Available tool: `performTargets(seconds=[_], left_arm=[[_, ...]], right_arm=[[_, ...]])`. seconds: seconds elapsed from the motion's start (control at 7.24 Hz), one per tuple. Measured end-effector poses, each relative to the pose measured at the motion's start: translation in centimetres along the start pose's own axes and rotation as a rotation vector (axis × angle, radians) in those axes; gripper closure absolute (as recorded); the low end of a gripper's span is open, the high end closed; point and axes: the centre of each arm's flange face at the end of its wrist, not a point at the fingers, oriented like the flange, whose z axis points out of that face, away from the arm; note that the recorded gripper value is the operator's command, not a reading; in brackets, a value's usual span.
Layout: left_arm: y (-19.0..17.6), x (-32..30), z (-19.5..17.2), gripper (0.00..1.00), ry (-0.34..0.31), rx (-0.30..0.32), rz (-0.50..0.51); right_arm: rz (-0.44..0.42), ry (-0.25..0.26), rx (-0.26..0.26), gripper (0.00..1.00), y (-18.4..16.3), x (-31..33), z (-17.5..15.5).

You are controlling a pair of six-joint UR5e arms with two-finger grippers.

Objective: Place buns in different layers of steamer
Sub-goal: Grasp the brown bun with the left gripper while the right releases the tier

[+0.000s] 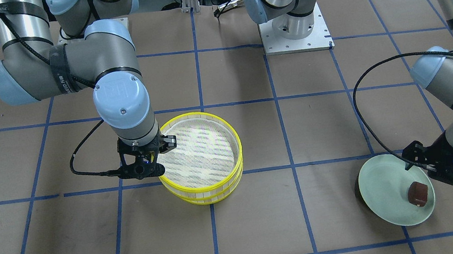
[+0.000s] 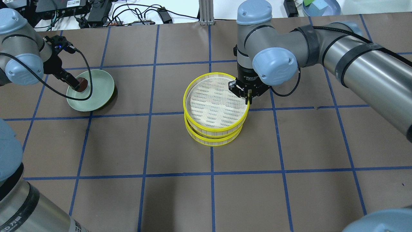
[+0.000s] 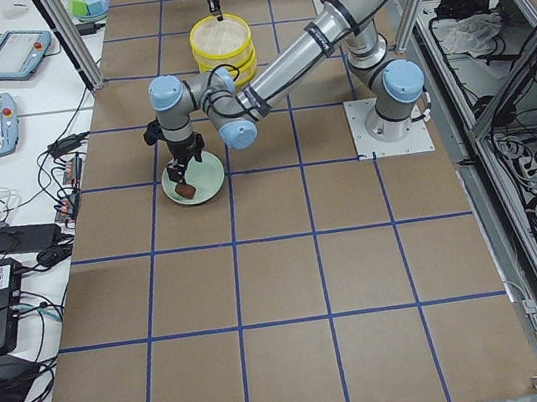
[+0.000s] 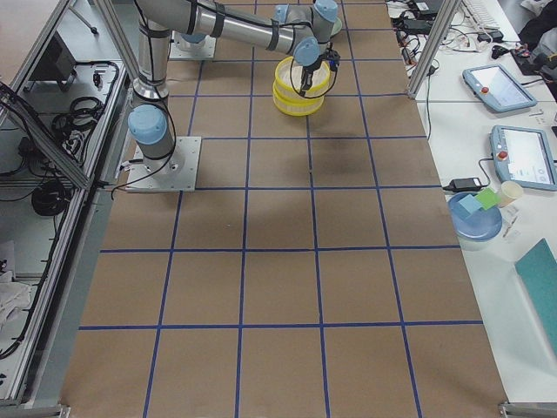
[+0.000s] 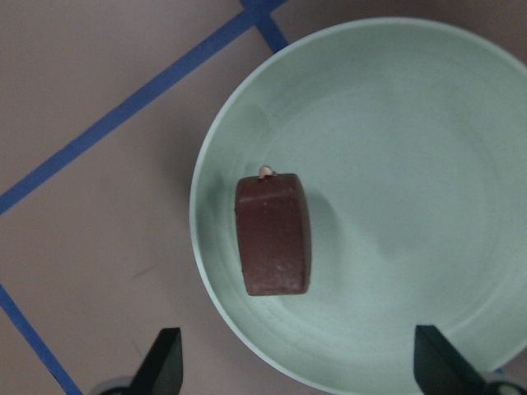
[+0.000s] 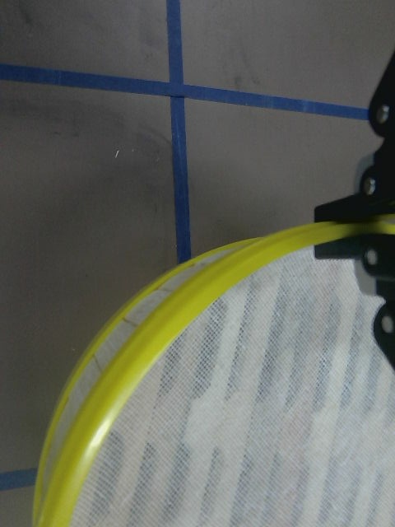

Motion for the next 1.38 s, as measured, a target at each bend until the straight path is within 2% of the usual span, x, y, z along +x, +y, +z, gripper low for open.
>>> performTargets(seconds=[0.28,0.41,0.69,0.83,0.97,1.11,1.24,1.38], left_arm=[[-0.3,-1.0,1.9,0.00,0.006,0.044,0.025],[-0.7,-1.1,2.3,0.00,0.024,0.076,0.007],[-1.2,-1.2,3.0,0.02,0.049,0.103,-0.026],[-1.5,-1.3,3.4,0.14,0.060,0.113,-0.031],[-1.7,-1.2,3.9,0.65,0.077,0.125,-0.042],[-1.8,-1.1,4.4,1.00,0.090,0.129,-0.054],[-1.8,-1.0,4.7,1.00,0.097,0.127,-0.058],[-1.8,-1.0,4.8,1.00,0.099,0.126,-0.058]], right_arm=[[-0.002,-0.001,-0.002,1.00,0.0,-0.2,0.3],[-0.004,-0.001,-0.003,1.00,0.0,-0.3,0.4],[-0.007,-0.001,-0.005,1.00,0.1,-0.5,0.6],[-0.008,0.001,-0.009,1.00,0.1,-0.6,0.9],[-0.010,0.002,-0.013,1.00,0.1,-0.8,1.1],[-0.012,0.003,-0.016,1.00,0.1,-0.9,1.2],[-0.012,0.003,-0.017,1.00,0.1,-0.9,1.3],[-0.015,0.004,-0.019,0.84,0.2,-1.0,1.3]])
